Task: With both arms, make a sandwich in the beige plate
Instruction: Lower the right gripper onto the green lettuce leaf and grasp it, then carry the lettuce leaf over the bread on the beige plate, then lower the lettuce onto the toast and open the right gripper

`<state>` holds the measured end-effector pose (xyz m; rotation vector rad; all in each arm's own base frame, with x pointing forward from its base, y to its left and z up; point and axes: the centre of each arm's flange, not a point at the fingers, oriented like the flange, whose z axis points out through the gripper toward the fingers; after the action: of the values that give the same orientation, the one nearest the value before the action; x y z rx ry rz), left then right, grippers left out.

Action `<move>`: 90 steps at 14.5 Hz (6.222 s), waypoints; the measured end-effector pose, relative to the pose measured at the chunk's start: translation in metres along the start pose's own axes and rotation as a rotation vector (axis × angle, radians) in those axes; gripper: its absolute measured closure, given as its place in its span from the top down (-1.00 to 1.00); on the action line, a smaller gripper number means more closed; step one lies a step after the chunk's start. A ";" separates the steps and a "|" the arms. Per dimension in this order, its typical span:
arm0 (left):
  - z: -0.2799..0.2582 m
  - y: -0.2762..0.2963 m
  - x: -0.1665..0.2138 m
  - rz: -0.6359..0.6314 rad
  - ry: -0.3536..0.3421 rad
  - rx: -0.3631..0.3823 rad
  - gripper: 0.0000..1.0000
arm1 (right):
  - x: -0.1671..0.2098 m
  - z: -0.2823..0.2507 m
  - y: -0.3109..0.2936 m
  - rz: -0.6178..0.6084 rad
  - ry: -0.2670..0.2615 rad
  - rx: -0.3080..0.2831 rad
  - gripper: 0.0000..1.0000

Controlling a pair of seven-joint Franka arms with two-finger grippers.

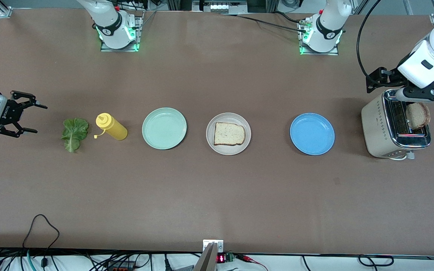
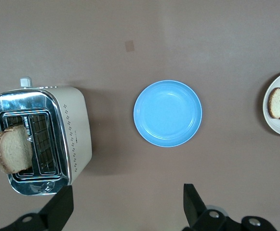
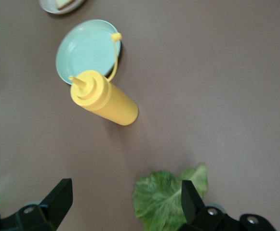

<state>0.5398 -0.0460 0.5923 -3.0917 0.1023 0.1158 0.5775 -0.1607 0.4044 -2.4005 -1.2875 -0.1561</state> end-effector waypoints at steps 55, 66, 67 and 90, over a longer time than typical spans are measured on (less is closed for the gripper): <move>0.009 0.007 0.008 0.014 0.002 0.000 1.00 | 0.193 -0.008 -0.086 0.345 -0.168 -0.384 -0.89; 0.009 0.009 0.008 0.017 0.002 0.000 1.00 | 0.371 0.098 -0.238 -0.072 -0.189 -0.303 -0.89; 0.008 0.009 0.008 0.017 0.002 0.000 1.00 | 0.386 0.116 -0.251 -0.109 -0.180 -0.299 -0.89; 0.008 0.012 0.008 0.022 0.003 0.000 1.00 | 0.465 0.409 -0.339 -0.391 0.075 -0.290 -0.89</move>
<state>0.5465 -0.0579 0.5829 -3.0911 0.1357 0.1125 0.5258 0.5303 0.2677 -2.3101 -1.7889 -0.5741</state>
